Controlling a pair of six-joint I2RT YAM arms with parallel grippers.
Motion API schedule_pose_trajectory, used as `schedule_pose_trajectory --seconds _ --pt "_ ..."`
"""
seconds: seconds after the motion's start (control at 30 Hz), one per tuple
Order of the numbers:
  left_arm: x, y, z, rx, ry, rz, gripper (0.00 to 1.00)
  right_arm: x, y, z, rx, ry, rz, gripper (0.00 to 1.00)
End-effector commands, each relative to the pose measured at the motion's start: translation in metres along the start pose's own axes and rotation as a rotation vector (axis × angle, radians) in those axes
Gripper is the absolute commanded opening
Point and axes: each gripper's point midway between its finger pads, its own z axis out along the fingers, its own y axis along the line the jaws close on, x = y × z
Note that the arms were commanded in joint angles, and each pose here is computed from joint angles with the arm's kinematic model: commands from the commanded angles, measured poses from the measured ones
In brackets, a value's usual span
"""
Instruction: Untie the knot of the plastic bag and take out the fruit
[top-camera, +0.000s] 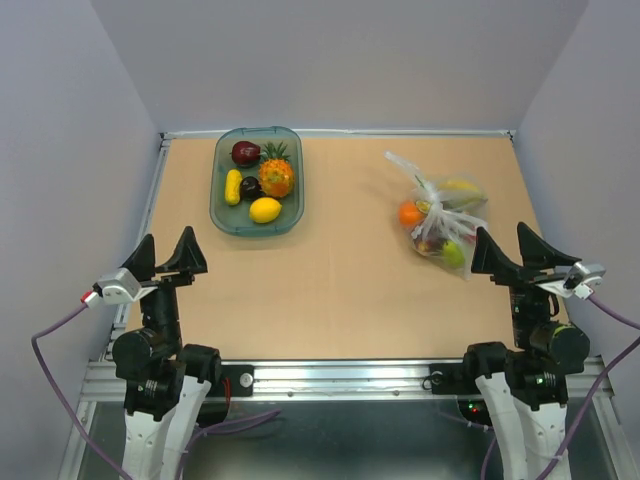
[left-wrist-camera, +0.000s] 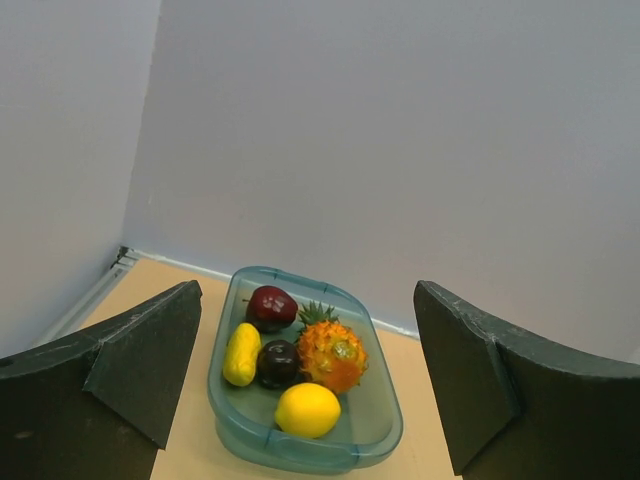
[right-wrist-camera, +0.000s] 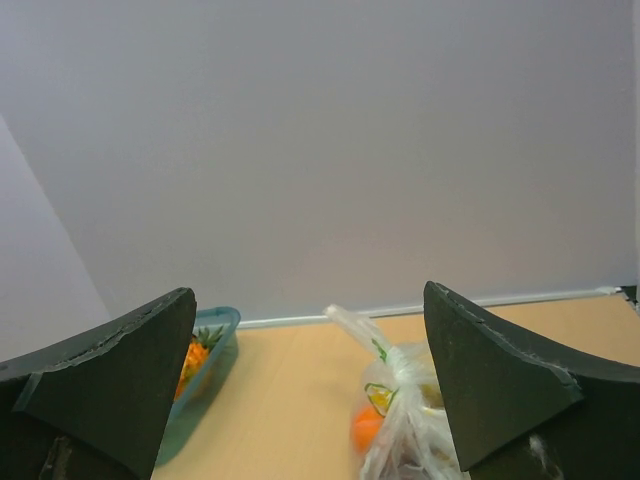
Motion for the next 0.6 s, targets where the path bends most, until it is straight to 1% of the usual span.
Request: schedule_pose_trajectory --seconds 0.0,0.07,0.1,0.13,0.2,0.23,0.27,0.3,0.33,0.37,0.4,0.47,0.5,0.57 --pt "-0.030 -0.008 -0.008 0.044 -0.107 -0.019 0.99 -0.002 0.002 0.004 -0.011 -0.022 0.033 1.00" --pt "-0.025 -0.008 -0.005 0.042 -0.087 -0.017 0.99 0.006 -0.001 0.007 0.009 -0.006 0.072 1.00" --pt "-0.022 -0.008 -0.003 0.040 -0.078 -0.018 0.99 0.007 -0.008 0.010 0.053 -0.006 0.095 1.00" --pt "-0.019 -0.008 -0.001 0.039 -0.062 -0.016 0.99 0.019 -0.011 0.015 0.075 0.033 0.136 1.00" --pt "-0.005 -0.008 0.006 0.026 -0.006 -0.011 0.99 0.035 -0.011 0.023 0.077 0.088 0.167 1.00" --pt "0.006 -0.008 0.011 0.022 0.037 -0.006 0.99 0.043 -0.013 0.028 0.086 0.121 0.181 1.00" --pt "0.009 -0.008 0.014 0.017 0.056 -0.006 0.99 0.057 -0.015 0.040 0.105 0.185 0.199 1.00" --pt "0.024 -0.007 0.018 0.007 0.116 0.002 0.99 0.067 -0.018 0.046 0.122 0.227 0.204 1.00" --pt "0.030 -0.007 0.020 0.005 0.142 0.008 0.99 0.074 -0.014 0.052 0.105 0.268 0.213 1.00" --pt "0.036 -0.008 0.021 0.004 0.176 0.016 0.99 0.093 -0.018 0.064 0.133 0.344 0.232 1.00" --pt "0.048 -0.009 0.025 0.007 0.221 0.028 0.99 0.100 -0.021 0.069 0.157 0.376 0.246 1.00" --pt "0.057 -0.010 0.028 0.012 0.270 0.040 0.99 0.129 -0.029 0.085 0.215 0.467 0.294 1.00" --pt "0.071 -0.011 0.030 0.020 0.327 0.050 0.99 0.142 -0.033 0.089 0.239 0.509 0.307 1.00" --pt "0.081 -0.015 0.032 0.038 0.375 0.060 0.99 0.162 -0.040 0.097 0.277 0.572 0.311 1.00"
